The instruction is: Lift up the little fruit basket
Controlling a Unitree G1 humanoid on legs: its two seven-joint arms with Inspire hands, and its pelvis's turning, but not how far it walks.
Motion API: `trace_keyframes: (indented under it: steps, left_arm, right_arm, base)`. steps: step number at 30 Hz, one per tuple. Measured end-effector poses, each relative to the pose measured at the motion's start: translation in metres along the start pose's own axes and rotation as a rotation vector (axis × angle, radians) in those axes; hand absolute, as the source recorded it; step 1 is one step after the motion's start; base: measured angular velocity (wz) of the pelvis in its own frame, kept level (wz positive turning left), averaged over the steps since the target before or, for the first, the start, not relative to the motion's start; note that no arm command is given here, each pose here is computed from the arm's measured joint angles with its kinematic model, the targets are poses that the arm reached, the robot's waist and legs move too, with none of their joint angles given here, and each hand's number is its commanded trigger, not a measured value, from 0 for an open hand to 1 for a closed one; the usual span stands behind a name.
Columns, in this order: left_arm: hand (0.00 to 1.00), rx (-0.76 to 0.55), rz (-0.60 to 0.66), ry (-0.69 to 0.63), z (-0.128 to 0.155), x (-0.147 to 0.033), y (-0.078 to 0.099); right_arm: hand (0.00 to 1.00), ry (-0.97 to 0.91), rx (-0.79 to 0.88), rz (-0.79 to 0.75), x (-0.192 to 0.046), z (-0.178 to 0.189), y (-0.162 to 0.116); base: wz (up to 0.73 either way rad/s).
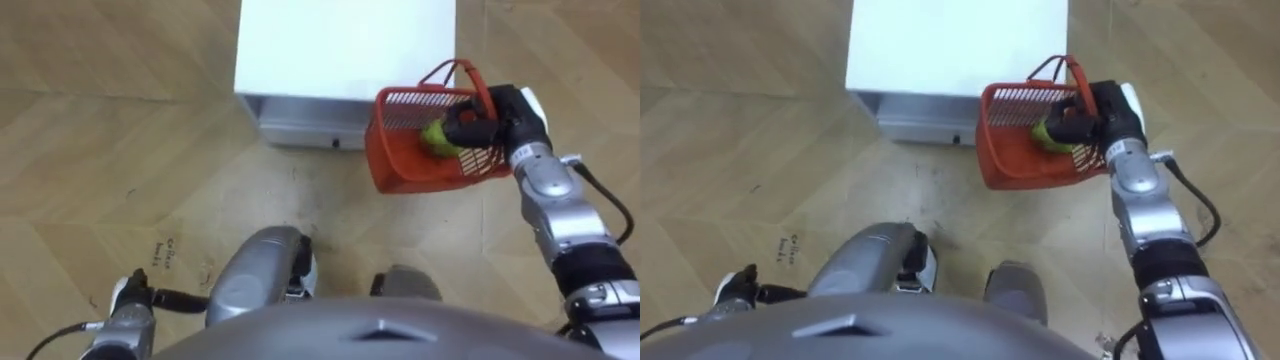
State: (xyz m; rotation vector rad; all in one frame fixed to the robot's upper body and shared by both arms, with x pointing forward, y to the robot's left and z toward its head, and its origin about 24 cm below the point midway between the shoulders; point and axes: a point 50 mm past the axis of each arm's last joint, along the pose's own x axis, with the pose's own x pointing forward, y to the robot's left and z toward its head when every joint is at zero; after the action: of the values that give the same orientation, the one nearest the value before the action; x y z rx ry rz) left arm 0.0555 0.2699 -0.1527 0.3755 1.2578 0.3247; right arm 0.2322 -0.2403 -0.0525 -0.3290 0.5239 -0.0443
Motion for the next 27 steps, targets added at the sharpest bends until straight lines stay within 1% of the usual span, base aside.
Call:
trace_keyframes:
  steps: [4, 6, 7, 11, 15, 18, 23, 27]
  left_arm:
    - [0.0, 0.012, 0.013, -0.018, -0.001, -0.001, -0.001]
    - [0.0, 0.007, 0.026, -0.013, -0.003, -0.001, 0.002]
    - [0.0, 0.005, 0.023, -0.023, 0.001, -0.001, 0.0]
    - [0.0, 0.003, 0.01, -0.008, -0.005, -0.002, -0.006]
    - [0.0, 0.026, 0.016, -0.003, -0.008, -0.003, -0.005]
    - [0.0, 0.048, 0.019, 0.007, -0.012, -0.003, -0.004]
    - [0.0, 0.03, 0.015, 0.033, -0.019, -0.004, -0.003]
    - [0.0, 0.059, -0.007, 0.052, -0.026, -0.005, -0.005]
  right_arm:
    - [1.0, -0.042, -0.014, 0.022, -0.001, 0.009, 0.007]
    - [1.0, -0.04, -0.006, 0.045, -0.002, 0.008, 0.012]
    - [1.0, -0.049, -0.001, 0.039, -0.002, 0.01, 0.01]
    - [1.0, -0.104, 0.037, 0.051, -0.002, 0.023, 0.011]
    - [1.0, -0.149, 0.035, 0.057, -0.003, 0.033, 0.012]
    - [1.0, -0.152, 0.037, 0.077, -0.004, 0.033, 0.013]
    - [1.0, -0.182, 0.0, 0.081, -0.004, 0.04, 0.014]
    - [1.0, -0.225, -0.03, 0.067, -0.006, 0.049, 0.013]
  base:
    - [-0.16]
    - [0.27]
    - [0.19]
    - [-0.08]
    - [0.0]
    - [0.07]
    - [0.0]
    - [0.01]
